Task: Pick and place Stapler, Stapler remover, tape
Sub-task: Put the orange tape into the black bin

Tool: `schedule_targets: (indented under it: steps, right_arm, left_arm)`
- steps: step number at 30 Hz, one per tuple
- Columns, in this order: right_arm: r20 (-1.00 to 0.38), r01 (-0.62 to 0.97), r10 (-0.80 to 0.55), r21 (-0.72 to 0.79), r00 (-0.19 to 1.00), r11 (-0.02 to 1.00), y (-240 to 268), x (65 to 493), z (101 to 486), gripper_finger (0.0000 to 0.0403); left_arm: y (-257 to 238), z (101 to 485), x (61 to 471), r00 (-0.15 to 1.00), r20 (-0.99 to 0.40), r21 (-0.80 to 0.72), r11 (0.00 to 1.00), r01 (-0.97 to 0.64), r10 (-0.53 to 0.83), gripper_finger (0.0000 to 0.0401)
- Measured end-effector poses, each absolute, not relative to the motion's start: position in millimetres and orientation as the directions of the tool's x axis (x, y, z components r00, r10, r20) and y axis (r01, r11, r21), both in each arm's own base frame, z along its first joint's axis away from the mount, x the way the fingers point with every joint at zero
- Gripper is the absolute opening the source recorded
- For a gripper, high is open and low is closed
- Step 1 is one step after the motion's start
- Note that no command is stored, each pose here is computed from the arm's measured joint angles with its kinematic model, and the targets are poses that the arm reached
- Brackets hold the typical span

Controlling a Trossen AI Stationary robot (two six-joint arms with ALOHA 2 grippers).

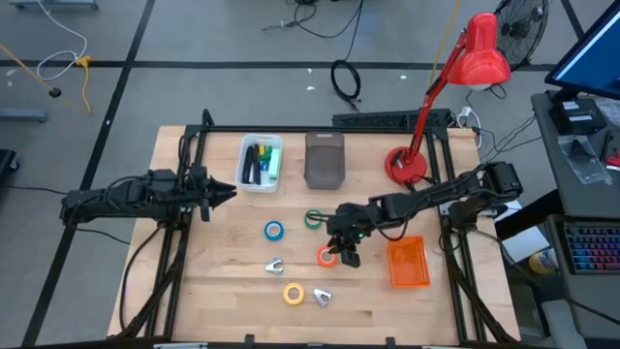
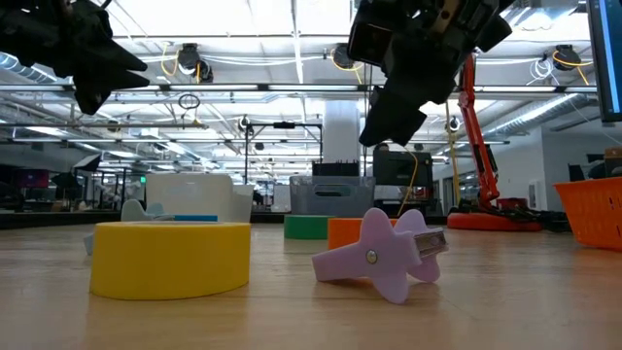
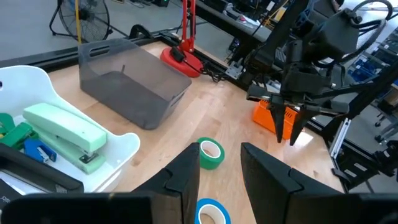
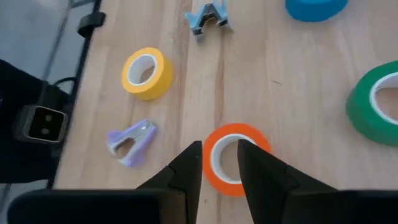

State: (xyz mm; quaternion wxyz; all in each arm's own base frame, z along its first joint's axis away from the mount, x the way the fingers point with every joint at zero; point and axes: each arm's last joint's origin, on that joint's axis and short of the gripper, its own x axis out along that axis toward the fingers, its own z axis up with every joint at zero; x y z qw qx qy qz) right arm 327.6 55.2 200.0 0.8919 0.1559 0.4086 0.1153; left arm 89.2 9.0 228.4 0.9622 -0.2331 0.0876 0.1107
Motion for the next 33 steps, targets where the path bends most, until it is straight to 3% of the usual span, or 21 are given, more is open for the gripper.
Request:
schedule_targets:
  steps: [13,26,33]
  right_arm:
    - [-0.698,-0.127,0.332,0.329,0.634,0.936,58.1,326.7,199.5,0.0075]
    - [-0.717,-0.105,0.296,0.3,0.631,0.948,51.0,326.5,197.8,0.0172]
    - [-0.782,-0.033,0.289,0.326,0.551,0.945,51.4,340.6,193.9,0.0187]
  left_arm:
    - [9.1,228.5,89.2,0.96,-0.219,-0.441,0.859,-0.259,0.177,0.0118]
    - [9.2,228.7,89.2,0.959,-0.218,-0.444,0.857,-0.261,0.18,0.0118]
    - [9.6,228.8,89.1,0.956,-0.217,-0.439,0.855,-0.275,0.196,0.0118]
